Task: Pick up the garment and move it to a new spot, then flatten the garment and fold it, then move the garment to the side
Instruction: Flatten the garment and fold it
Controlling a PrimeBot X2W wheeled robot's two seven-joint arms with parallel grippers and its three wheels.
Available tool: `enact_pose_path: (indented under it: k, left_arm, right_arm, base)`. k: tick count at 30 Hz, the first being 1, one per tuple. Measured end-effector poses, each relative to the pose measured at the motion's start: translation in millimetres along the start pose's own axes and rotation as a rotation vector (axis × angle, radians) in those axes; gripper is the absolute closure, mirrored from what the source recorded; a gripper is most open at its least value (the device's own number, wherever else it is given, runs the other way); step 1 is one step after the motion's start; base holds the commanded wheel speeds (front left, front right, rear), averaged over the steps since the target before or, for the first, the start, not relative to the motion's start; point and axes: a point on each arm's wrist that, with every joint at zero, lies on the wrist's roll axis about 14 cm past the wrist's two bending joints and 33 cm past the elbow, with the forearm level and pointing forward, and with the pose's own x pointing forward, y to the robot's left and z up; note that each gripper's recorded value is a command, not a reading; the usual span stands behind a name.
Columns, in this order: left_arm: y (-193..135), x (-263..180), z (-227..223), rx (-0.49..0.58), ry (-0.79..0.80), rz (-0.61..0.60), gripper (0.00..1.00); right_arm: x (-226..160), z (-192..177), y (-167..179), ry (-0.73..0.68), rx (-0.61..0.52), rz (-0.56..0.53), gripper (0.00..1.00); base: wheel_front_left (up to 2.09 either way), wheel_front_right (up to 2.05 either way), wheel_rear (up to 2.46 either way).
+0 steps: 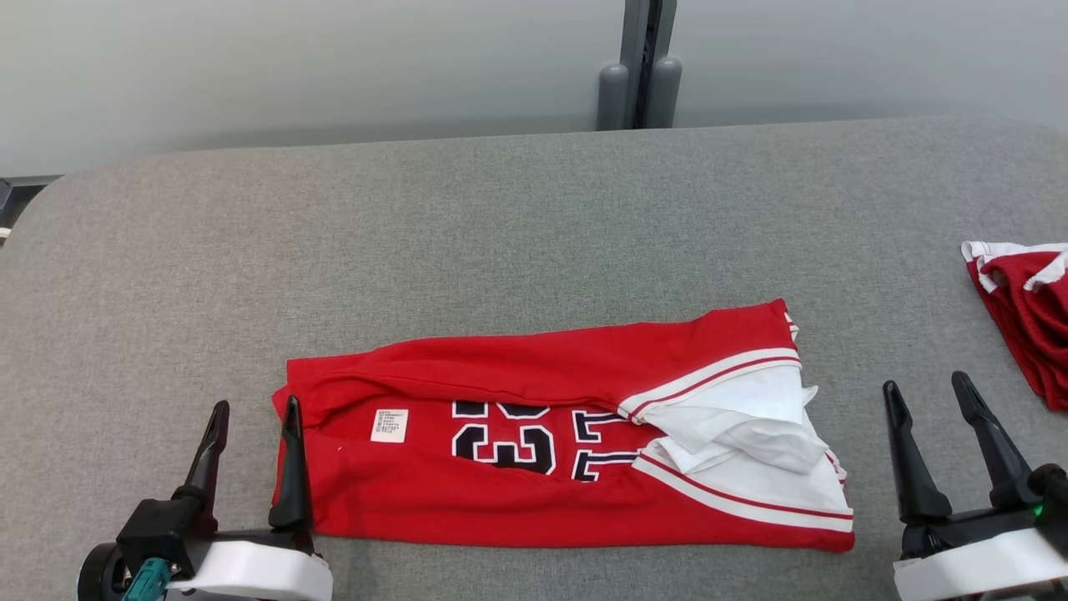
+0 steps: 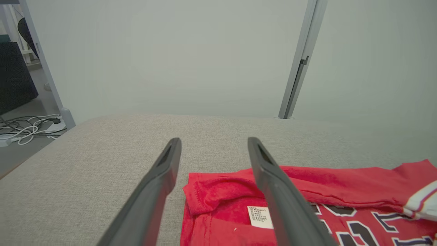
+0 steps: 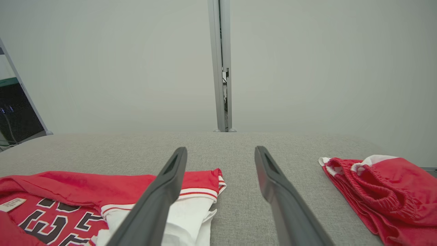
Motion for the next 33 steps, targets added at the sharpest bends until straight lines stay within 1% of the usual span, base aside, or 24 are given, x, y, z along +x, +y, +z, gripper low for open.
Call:
enact_pose_path:
  k: [10, 15, 18, 20, 26, 33]
  left_arm:
    - [3, -5, -5, 0.002, 0.019, -0.001, 0.0]
    - [4, -3, -6, 0.002, 0.019, -0.002, 0.0]
    - [5, 2, 1, 0.009, -0.002, -0.003, 0.0]
    - [5, 3, 3, 0.01, -0.009, 0.001, 0.0]
    - [9, 3, 5, 0.006, -0.015, 0.013, 0.0]
    - [16, 3, 4, 0.005, -0.012, 0.036, 0.0]
  right_arm:
    - [-6, -2, 3, 0.014, 0.008, -0.003, 0.0]
    - [-2, -11, -5, 0.05, 0.01, -0.016, 0.0]
    - [5, -27, -9, 0.106, 0.009, -0.014, 0.0]
    - [12, -41, -6, 0.15, 0.014, 0.003, 0.0]
    - [25, -92, 15, 0.304, 0.057, 0.067, 0.0]
    - [21, -139, 36, 0.454, 0.106, 0.11, 0.0]
  base:
    - [0.0, 0.0, 0.0]
    - [0.0, 0.0, 0.0]
    - [0.0, 0.0, 0.0]
    - [0.0, 0.0, 0.0]
    - [0.0, 0.0, 0.0]
    - [0.0, 0.0, 0.0]
